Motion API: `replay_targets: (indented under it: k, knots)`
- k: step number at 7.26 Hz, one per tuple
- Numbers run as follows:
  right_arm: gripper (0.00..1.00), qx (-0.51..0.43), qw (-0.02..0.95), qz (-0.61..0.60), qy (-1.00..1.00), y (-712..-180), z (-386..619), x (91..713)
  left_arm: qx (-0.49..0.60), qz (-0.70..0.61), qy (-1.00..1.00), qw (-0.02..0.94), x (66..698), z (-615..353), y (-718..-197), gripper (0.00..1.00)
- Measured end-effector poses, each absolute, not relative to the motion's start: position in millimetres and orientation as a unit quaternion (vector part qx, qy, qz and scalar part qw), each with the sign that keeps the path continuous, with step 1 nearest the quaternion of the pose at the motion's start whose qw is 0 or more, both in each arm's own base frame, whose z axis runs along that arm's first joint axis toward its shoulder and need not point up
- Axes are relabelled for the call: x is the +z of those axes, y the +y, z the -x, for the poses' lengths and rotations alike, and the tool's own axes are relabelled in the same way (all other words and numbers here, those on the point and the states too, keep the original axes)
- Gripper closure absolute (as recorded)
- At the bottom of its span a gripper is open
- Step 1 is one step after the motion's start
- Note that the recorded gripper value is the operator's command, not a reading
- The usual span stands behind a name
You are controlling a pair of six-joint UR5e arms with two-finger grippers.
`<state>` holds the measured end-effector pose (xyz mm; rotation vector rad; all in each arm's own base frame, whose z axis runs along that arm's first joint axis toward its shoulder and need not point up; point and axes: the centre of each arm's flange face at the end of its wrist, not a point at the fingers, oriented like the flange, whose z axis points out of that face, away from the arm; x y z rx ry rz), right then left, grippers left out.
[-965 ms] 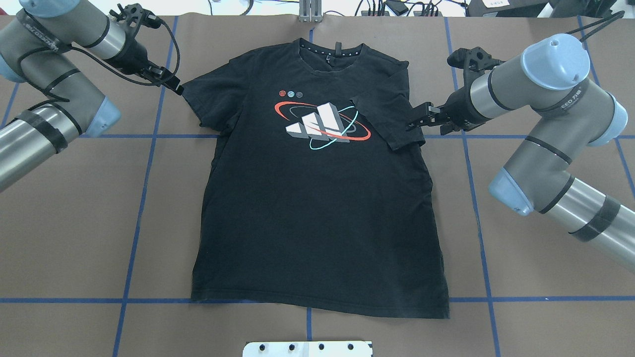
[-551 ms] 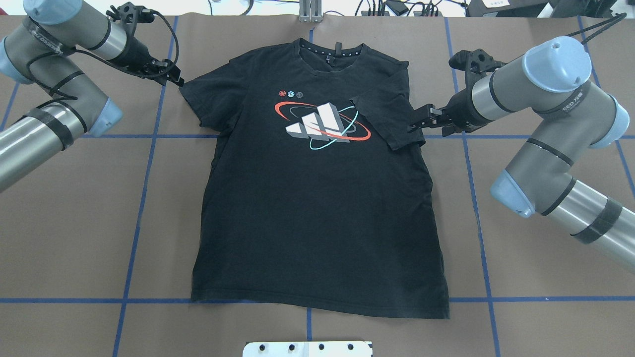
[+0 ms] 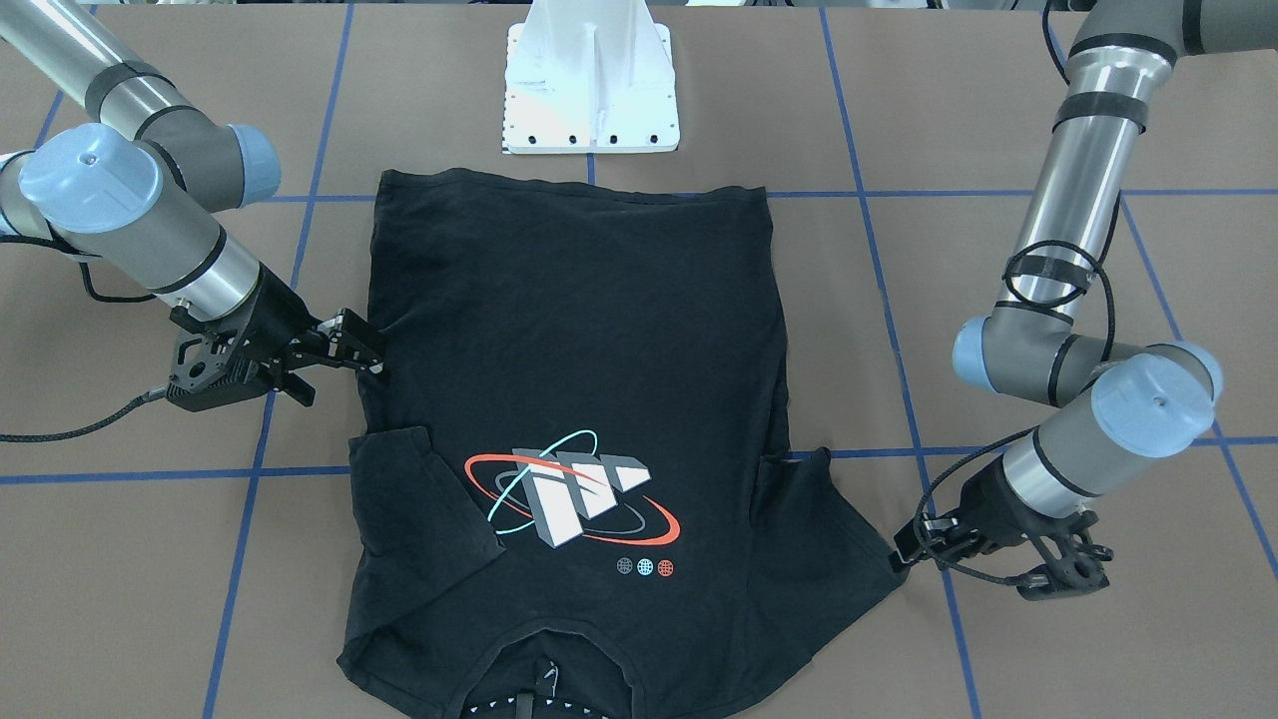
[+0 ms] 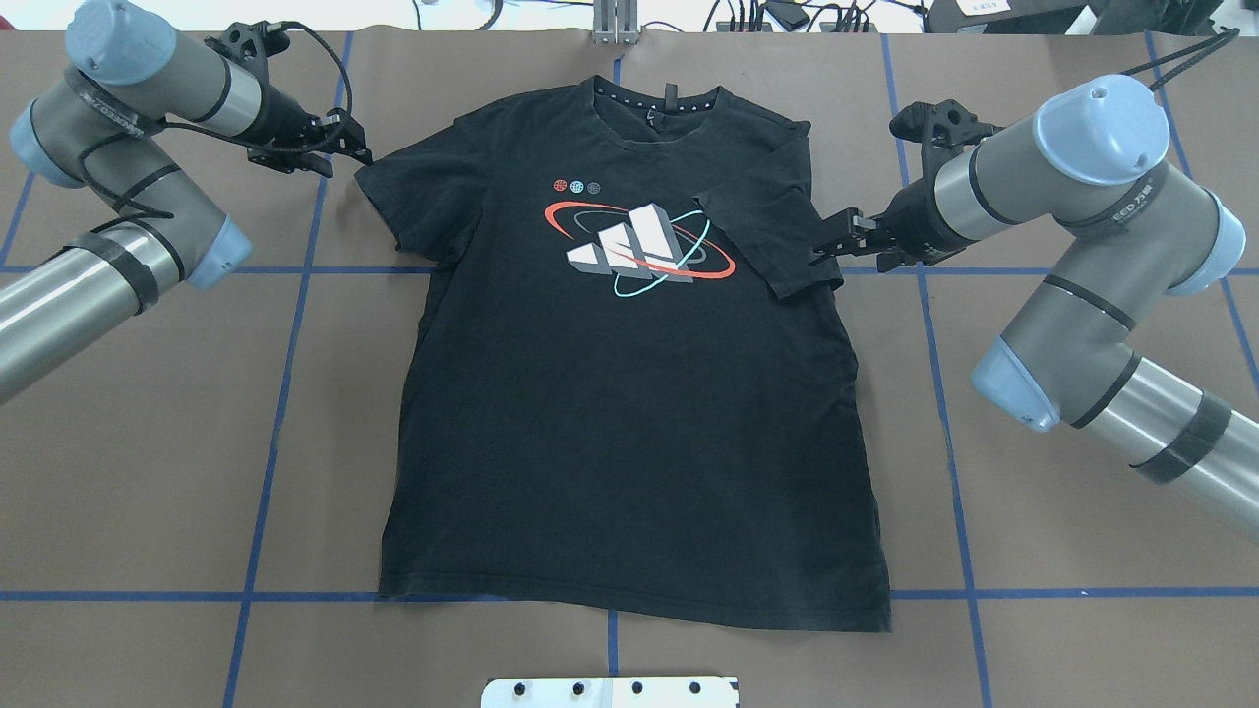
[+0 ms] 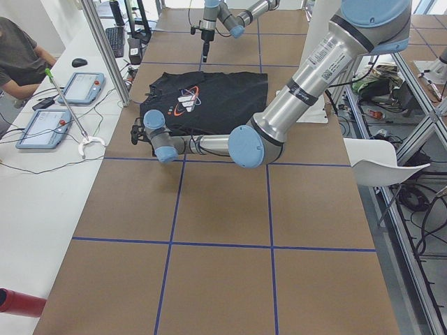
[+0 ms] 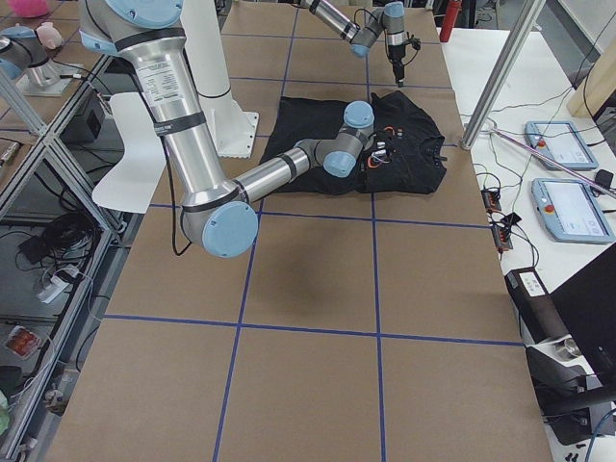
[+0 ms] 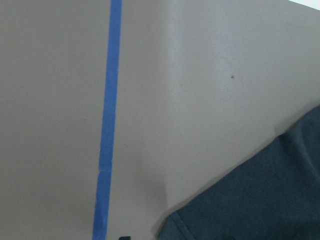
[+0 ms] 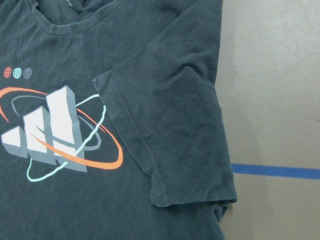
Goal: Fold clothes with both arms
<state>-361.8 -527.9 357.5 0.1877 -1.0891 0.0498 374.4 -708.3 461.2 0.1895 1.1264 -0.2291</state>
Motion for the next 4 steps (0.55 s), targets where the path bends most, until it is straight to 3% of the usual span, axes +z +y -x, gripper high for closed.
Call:
replay_targets:
  k: [4]
  knots:
    - [0.00,0.024,0.852,-0.088,-0.516,-527.9,362.1,359.4,-0.122,-0.083,0.532,0.833,459.9,-388.9,-704.0,0.44]
